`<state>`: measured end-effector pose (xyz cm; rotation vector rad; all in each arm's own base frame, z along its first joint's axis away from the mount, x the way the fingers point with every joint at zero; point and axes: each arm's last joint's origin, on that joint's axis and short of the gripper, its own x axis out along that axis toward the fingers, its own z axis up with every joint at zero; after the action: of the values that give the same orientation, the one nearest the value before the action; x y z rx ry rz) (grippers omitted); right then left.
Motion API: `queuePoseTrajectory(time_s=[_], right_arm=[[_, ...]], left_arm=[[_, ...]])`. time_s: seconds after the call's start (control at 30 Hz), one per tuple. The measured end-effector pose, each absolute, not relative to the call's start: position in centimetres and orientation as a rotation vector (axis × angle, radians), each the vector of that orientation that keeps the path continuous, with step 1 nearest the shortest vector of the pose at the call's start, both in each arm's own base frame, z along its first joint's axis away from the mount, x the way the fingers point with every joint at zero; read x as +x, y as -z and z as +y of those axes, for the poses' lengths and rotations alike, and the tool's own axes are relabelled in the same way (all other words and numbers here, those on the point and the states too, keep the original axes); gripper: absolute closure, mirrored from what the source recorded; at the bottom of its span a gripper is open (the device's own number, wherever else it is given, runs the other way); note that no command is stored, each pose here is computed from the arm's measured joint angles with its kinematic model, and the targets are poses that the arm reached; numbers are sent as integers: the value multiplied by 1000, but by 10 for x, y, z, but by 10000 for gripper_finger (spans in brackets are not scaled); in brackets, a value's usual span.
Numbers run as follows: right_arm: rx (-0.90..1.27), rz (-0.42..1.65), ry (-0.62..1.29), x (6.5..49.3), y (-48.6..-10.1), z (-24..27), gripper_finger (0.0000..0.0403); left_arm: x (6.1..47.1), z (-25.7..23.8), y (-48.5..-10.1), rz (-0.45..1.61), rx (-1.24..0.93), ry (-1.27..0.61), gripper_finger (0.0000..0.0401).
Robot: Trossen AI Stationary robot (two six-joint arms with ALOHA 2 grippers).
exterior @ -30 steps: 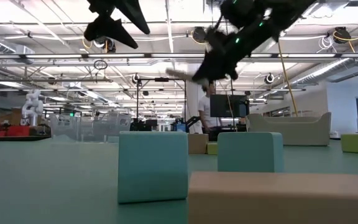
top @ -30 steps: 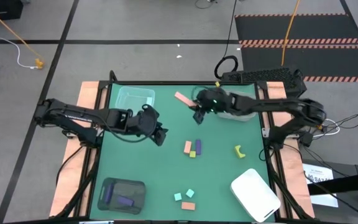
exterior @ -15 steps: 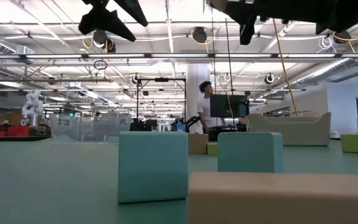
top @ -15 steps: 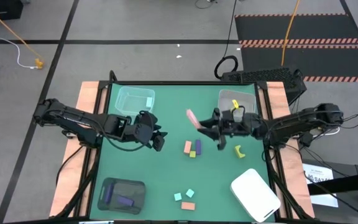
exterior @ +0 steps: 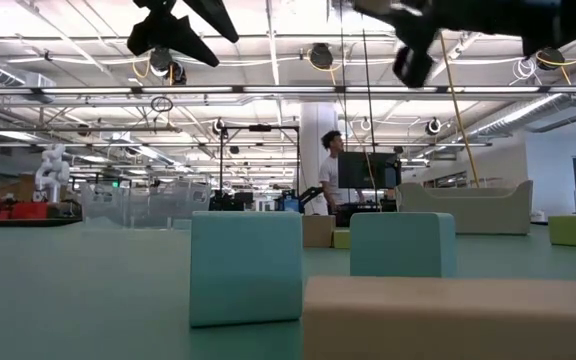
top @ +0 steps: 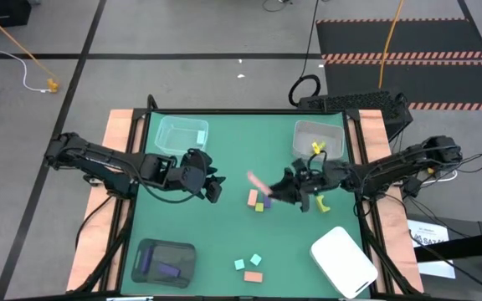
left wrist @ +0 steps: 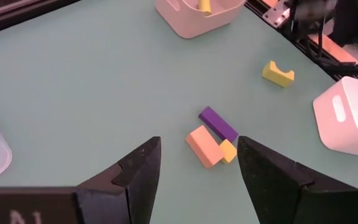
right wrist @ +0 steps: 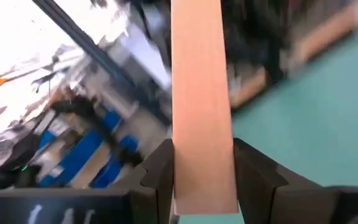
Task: Sort & place blocks by color
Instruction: Put the top brown block into the white bin
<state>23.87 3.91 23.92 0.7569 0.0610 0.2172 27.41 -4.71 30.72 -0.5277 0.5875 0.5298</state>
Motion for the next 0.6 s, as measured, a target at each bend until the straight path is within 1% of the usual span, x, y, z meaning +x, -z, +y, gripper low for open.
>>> queuePoseTrajectory(time_s=[0.13, 0.27, 0.47, 0.6], right_arm=[[921, 344, -221, 232, -220, 51, 290], [1061, 628, -222, 216, -207, 67, 290], [1252, 920, -359, 185, -214, 98, 290], [1333, 1117, -400, 164, -217, 116, 290]], left_arm=[[274, -47, -307, 590, -521, -528, 187], [274, -49, -307, 592, -516, -519, 187], [272, -54, -307, 603, -495, -499, 187], [271, -55, -306, 614, -487, -497, 187]])
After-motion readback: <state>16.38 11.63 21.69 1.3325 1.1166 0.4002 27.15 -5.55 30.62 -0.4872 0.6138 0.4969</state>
